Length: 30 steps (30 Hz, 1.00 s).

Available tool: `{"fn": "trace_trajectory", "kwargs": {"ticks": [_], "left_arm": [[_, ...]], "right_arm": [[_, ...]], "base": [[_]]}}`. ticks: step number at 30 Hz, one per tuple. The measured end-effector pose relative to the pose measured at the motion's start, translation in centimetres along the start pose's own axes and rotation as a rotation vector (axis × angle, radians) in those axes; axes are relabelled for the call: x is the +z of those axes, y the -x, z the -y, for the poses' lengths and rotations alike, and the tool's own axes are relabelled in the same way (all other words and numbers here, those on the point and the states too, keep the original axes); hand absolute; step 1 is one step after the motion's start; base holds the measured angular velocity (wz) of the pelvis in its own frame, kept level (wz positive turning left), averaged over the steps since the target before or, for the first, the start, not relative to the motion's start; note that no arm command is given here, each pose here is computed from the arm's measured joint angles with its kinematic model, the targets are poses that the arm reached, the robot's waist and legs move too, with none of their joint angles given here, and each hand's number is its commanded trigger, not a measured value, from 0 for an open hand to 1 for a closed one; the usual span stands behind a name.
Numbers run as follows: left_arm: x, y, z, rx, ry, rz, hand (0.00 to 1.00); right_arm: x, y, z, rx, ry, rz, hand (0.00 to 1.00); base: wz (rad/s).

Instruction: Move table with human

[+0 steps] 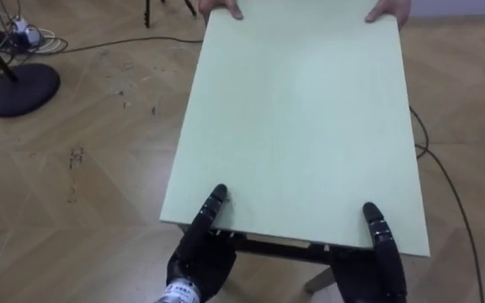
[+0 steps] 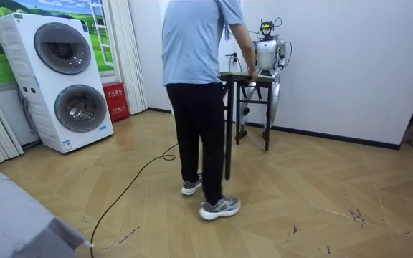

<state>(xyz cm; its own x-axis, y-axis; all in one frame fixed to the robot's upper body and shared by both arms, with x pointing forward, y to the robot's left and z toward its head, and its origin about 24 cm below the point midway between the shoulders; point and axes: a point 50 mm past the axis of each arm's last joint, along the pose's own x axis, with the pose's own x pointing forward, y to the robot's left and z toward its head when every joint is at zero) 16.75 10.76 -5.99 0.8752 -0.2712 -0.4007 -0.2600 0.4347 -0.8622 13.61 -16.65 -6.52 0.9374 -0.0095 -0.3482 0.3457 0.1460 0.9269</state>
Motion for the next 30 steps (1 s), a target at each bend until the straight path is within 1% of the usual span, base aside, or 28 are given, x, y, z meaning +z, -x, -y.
{"fn": "trace_trajectory", "kwargs": {"ticks": [5, 8, 10, 15, 18, 22, 30], "left_arm": [[0.4, 0.2, 0.0, -0.007, 0.008, 0.020, 1.00], [0.5, 0.7, -0.7, 0.017, 0.018, 0.031, 1.00], [0.4, 1.0, -1.0, 0.030, 0.024, 0.033, 1.00], [0.5, 1.1, -0.9, 0.024, 0.042, 0.036, 1.00], [0.8, 1.6, -0.9, 0.022, 0.048, 0.070, 1.00], [1.0, 2.1, -1.1, 0.029, 0.053, 0.090, 1.00], [1.0, 2.7, -1.6, 0.036, 0.069, 0.105, 1.00]], "right_arm": [[-0.2, -0.1, -0.7, 0.005, 0.012, -0.017, 1.00], [-0.8, -0.1, -0.6, -0.015, 0.018, -0.037, 1.00], [-1.0, 0.0, -0.6, -0.024, 0.024, -0.045, 1.00], [-1.0, -0.2, -1.0, -0.008, 0.042, -0.048, 1.00], [-1.5, -0.8, -1.7, 0.017, 0.053, -0.071, 1.00], [-1.8, -0.9, -1.8, 0.020, 0.052, -0.089, 1.00], [-2.0, -1.0, -1.9, 0.031, 0.084, -0.105, 1.00]], "base": [[-0.25], [-0.07], [0.21], [0.12], [0.04], [0.08], [0.28]]}}
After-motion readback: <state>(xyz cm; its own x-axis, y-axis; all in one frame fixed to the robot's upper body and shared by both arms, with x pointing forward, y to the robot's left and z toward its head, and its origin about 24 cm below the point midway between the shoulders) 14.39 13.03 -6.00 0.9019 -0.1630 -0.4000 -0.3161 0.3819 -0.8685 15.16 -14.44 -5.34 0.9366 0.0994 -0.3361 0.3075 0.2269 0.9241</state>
